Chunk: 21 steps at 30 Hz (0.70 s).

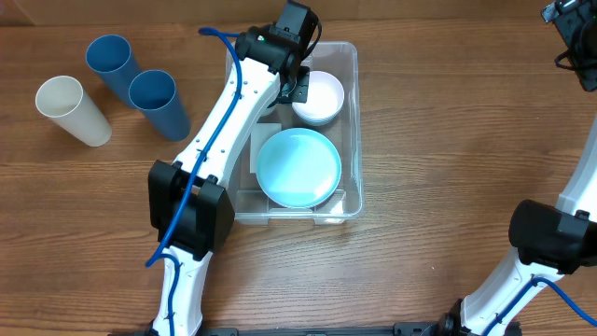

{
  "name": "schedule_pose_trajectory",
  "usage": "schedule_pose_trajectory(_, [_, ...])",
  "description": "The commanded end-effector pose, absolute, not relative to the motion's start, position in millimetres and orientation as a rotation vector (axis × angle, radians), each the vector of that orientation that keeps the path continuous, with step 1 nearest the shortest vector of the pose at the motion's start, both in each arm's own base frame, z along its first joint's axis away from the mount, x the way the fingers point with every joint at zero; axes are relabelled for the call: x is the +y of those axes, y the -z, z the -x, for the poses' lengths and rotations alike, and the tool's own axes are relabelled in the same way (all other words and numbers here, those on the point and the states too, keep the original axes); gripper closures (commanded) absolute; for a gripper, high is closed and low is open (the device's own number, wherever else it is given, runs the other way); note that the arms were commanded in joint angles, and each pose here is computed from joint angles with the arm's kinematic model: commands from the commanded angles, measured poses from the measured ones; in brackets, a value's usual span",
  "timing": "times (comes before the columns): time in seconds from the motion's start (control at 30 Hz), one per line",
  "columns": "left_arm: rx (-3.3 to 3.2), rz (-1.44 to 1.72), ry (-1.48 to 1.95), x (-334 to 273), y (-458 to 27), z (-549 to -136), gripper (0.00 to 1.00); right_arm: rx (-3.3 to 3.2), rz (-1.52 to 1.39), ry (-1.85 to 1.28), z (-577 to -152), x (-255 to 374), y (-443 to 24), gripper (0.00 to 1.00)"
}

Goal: Pack container
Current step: 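Carry the beige cup into the container's back-left corner and release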

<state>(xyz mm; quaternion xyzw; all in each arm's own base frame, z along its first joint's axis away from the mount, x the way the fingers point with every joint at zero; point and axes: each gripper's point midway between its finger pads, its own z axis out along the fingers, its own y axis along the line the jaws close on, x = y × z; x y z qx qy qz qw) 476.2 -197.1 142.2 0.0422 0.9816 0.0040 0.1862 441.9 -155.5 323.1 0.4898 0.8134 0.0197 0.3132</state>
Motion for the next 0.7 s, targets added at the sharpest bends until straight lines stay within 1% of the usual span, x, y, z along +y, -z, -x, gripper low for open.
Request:
schedule_pose_trajectory(0.0, [2.737, -0.029, 0.002, -191, -138, -492, 0.96, 2.125, -1.289, -0.057, -441, -155, -329, 0.0])
schedule_pose_trajectory(0.13, [2.729, 0.084, 0.051, -175, -134, -506, 0.96, 2.125, -1.289, -0.057, -441, -155, -329, 0.0])
schedule_pose_trajectory(0.33, [2.732, 0.181, 0.118, -156, -134, -515, 0.96, 2.125, -1.289, -0.057, -441, -155, -329, 0.0])
schedule_pose_trajectory(0.37, [2.73, 0.184, 0.118, -155, -134, -515, 0.92, 2.125, -1.289, -0.057, -441, -155, -329, 0.0])
schedule_pose_trajectory(0.4, [2.73, 0.185, 0.118, -155, -135, -515, 0.75, 2.125, -1.289, -0.057, -441, -155, -329, 0.0])
schedule_pose_trajectory(0.43, [2.727, 0.184, 0.119, -155, -135, -516, 0.5, 2.125, -1.289, -0.057, -441, -155, -329, 0.0])
schedule_pose_trajectory(0.47, [2.722, 0.184, 0.122, -156, -135, -517, 0.3, 2.125, -1.289, -0.057, -441, -155, -329, 0.0])
schedule_pose_trajectory(0.5, [2.715, 0.183, 0.126, -156, -136, -519, 0.18, 2.125, -1.289, -0.057, -441, -155, -329, 0.0])
schedule_pose_trajectory(0.53, [2.707, 0.183, 0.131, -157, -137, -520, 0.13, 2.125, -1.289, -0.057, -441, -155, -329, 0.0])
schedule_pose_trajectory(0.6, [2.693, 0.177, 0.163, -161, -139, -524, 0.08, 2.125, -1.289, -0.057, -441, -155, -329, 0.0])
schedule_pose_trajectory(0.67, [2.674, 0.176, 0.177, -163, -141, -528, 0.06, 2.125, -1.289, -0.057, -441, -155, -329, 0.0])
